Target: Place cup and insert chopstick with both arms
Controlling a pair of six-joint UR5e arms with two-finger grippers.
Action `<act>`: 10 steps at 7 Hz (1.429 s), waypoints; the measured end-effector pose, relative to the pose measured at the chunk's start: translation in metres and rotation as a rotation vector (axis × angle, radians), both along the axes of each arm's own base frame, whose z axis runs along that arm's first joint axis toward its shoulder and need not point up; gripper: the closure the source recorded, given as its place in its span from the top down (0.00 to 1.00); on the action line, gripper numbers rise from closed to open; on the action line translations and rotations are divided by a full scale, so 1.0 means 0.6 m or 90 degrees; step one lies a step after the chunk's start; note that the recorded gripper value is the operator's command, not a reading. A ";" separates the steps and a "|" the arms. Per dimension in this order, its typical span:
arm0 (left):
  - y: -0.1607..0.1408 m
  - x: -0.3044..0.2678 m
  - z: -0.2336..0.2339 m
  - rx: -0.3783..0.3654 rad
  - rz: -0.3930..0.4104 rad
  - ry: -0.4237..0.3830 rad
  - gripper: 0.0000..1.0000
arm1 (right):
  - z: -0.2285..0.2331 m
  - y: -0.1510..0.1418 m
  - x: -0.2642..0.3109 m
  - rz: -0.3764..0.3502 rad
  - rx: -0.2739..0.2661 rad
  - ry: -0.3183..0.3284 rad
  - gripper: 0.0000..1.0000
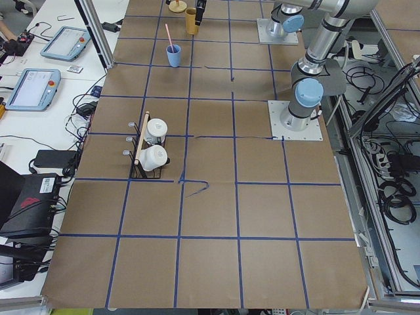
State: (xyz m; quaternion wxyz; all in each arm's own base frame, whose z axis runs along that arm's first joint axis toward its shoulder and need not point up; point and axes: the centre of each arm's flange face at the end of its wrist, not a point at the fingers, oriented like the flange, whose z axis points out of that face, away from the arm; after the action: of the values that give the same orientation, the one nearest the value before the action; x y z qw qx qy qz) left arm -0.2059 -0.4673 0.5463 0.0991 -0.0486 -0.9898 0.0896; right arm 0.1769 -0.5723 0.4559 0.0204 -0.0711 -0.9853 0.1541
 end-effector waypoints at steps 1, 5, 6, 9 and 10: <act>-0.003 0.000 -0.003 0.002 0.000 0.000 1.00 | 0.007 0.027 -0.030 -0.005 0.069 0.007 1.00; -0.005 0.002 -0.006 0.004 0.002 -0.005 1.00 | 0.025 0.114 -0.103 0.026 0.249 -0.036 1.00; -0.005 0.002 -0.006 0.004 0.002 -0.006 1.00 | 0.036 0.124 -0.119 0.032 0.253 -0.039 1.00; -0.005 0.003 -0.006 0.004 0.002 -0.006 1.00 | 0.063 0.146 -0.123 0.031 0.242 -0.037 1.00; -0.006 0.004 -0.006 0.003 0.003 -0.006 1.00 | 0.070 0.153 -0.122 0.018 0.244 -0.040 1.00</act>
State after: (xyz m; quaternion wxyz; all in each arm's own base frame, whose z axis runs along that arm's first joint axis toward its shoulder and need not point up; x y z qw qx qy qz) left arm -0.2038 -0.4707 0.5429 0.0940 -0.0463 -0.9907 0.0870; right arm 0.1039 -0.4804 0.4981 0.0010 -0.0569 -0.9976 -0.0384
